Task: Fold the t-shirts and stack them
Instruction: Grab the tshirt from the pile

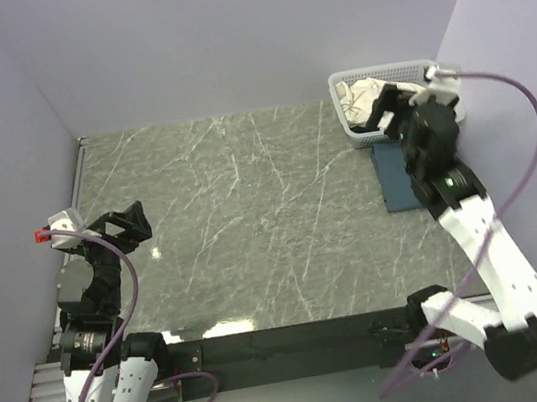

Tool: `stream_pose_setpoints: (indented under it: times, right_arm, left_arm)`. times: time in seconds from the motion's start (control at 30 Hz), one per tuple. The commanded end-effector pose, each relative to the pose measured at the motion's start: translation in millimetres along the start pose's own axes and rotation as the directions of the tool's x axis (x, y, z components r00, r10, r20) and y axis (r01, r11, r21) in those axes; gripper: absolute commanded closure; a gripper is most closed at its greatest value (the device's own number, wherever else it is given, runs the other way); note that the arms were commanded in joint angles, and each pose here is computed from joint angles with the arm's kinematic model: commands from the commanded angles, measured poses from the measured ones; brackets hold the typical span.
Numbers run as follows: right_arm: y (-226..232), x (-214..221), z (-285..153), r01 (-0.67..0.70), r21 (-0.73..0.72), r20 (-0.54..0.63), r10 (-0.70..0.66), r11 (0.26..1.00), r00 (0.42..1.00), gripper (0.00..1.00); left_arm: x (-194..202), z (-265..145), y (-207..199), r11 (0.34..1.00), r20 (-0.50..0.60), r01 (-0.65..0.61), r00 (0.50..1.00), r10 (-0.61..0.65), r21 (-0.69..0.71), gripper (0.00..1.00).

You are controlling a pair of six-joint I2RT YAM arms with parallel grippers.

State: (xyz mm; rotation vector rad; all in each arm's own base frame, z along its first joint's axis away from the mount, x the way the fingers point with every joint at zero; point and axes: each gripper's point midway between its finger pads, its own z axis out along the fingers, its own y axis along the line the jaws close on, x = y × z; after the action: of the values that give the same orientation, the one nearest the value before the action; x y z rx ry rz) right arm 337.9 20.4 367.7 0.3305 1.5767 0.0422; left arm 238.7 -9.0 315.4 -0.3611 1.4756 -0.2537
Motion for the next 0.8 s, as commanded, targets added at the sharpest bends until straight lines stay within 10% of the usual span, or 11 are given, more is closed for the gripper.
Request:
stream_pose_setpoints:
  times: [0.0, 0.77]
  right_arm:
    - [-10.5, 9.3, 36.8, -0.005, 0.09, -0.079, 0.012, 0.996, 0.997, 0.02]
    - [-75.4, 141.1, 256.5, -0.26, 0.249, -0.336, 0.335, 0.933, 0.88, 0.13]
  left_arm:
    - [0.4, -3.5, -5.6, 0.999, 0.008, 0.025, 1.0, -0.025, 0.032, 0.01]
    - [34.2, -0.5, 3.3, 0.999, -0.118, 0.045, 0.992, -0.046, -0.017, 0.01]
